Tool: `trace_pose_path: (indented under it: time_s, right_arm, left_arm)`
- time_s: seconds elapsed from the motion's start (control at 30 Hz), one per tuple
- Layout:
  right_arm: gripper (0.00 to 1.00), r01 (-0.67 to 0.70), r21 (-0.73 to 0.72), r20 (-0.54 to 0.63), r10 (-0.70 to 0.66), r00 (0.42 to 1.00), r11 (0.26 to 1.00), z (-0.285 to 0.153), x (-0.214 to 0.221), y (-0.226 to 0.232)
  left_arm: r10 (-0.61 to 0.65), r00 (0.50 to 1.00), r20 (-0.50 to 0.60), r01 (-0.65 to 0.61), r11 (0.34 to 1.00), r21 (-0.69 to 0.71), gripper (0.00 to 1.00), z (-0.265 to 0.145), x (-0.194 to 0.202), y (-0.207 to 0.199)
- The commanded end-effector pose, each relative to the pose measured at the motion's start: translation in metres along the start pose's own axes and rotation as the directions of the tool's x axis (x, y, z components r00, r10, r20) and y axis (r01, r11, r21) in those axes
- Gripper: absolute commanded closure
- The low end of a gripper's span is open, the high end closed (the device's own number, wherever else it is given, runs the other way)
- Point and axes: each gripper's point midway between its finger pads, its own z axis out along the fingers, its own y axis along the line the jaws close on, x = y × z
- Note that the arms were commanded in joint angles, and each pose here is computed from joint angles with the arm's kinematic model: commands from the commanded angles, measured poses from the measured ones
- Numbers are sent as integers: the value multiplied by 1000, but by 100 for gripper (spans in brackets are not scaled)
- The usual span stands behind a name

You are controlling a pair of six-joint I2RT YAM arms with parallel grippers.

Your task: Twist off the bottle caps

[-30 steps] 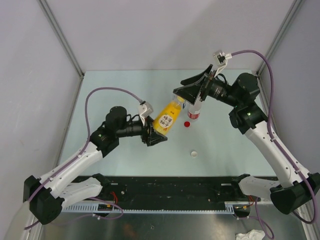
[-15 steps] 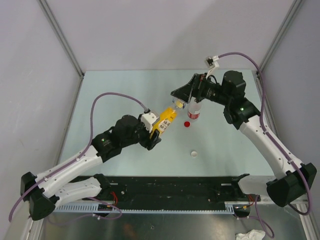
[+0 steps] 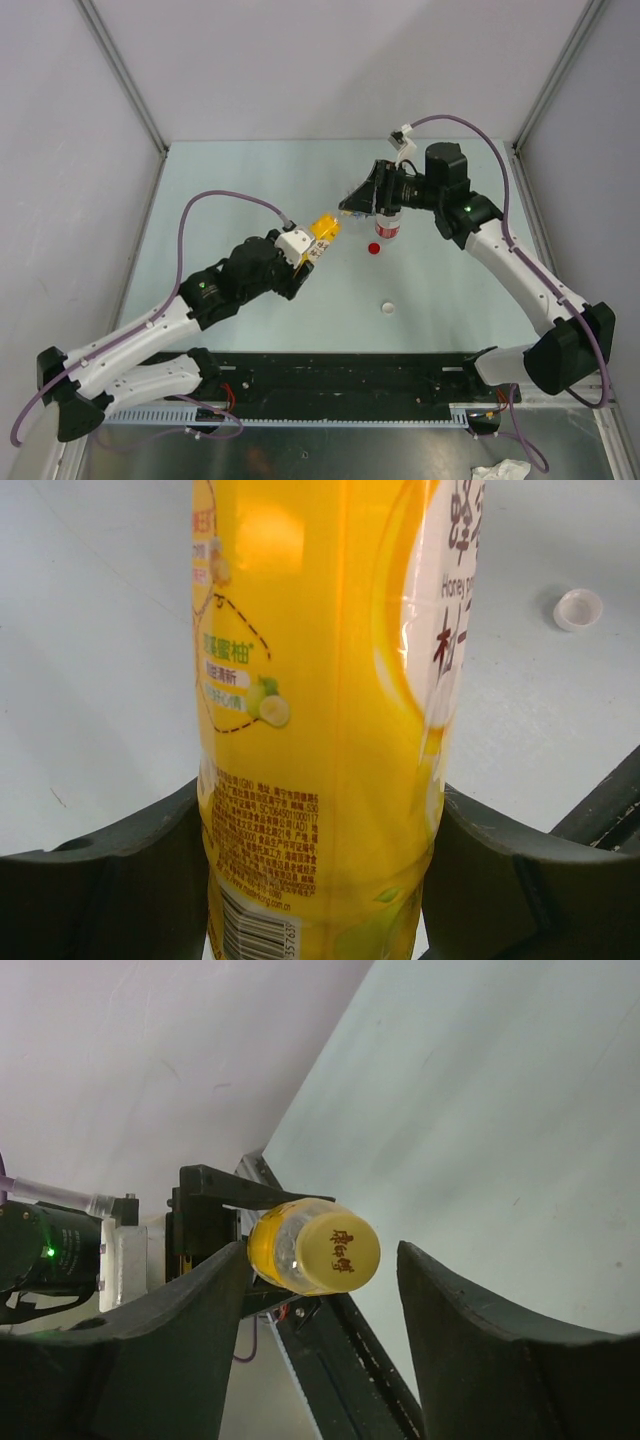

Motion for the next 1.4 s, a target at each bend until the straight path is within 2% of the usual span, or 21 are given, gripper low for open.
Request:
trace_pose_path:
  time_s: [0.0, 0.2, 0.33, 0.5, 0.63, 0.87, 0.97, 1.03, 1.1, 1.27, 1.37]
  right_arm:
    - [38, -11, -26, -28, 11, 1000, 1000, 2, 3, 8]
    - [49, -41, 8, -23, 41, 999, 999, 4, 6, -6]
    - [61, -65, -5, -27, 65, 998, 998, 6, 10, -7]
    - [65, -75, -28, -15, 75, 997, 997, 3, 7, -5]
    - [64, -89, -55, 4, 89, 996, 994, 0, 4, -3]
    - [55, -114, -88, 7, 116, 993, 990, -3, 3, -3]
    - [44, -116, -93, 8, 117, 993, 989, -4, 2, -2]
    - [41, -113, -95, 10, 115, 993, 989, -5, 2, -2]
    - [47, -112, -93, 15, 114, 993, 989, -6, 1, -2]
    - [93, -120, -81, 19, 122, 992, 989, -7, 2, -5]
    - [99, -113, -76, 15, 115, 993, 991, -7, 3, -7]
  left_arm:
    - [29, 1000, 11, -28, 999, -32, 65, 0, -8, 5]
    - [26, 1000, 12, -26, 999, -25, 65, 0, -8, 3]
    - [27, 1000, 11, -27, 999, -25, 65, 0, -7, 3]
    - [31, 1000, 5, -31, 999, -15, 65, 2, -7, 0]
    - [33, 999, 4, -33, 999, -10, 65, 3, -8, -2]
    - [32, 999, 4, -32, 999, -9, 64, 2, -7, -2]
    - [33, 999, 2, -33, 999, -8, 64, 3, -7, -3]
    - [35, 999, 0, -35, 999, -10, 64, 3, -6, -3]
    - [36, 999, -2, -36, 999, -9, 64, 4, -6, -3]
    - [37, 999, -1, -37, 999, -9, 64, 3, -6, -4]
    - [38, 999, -1, -38, 999, -7, 64, 3, -6, -5]
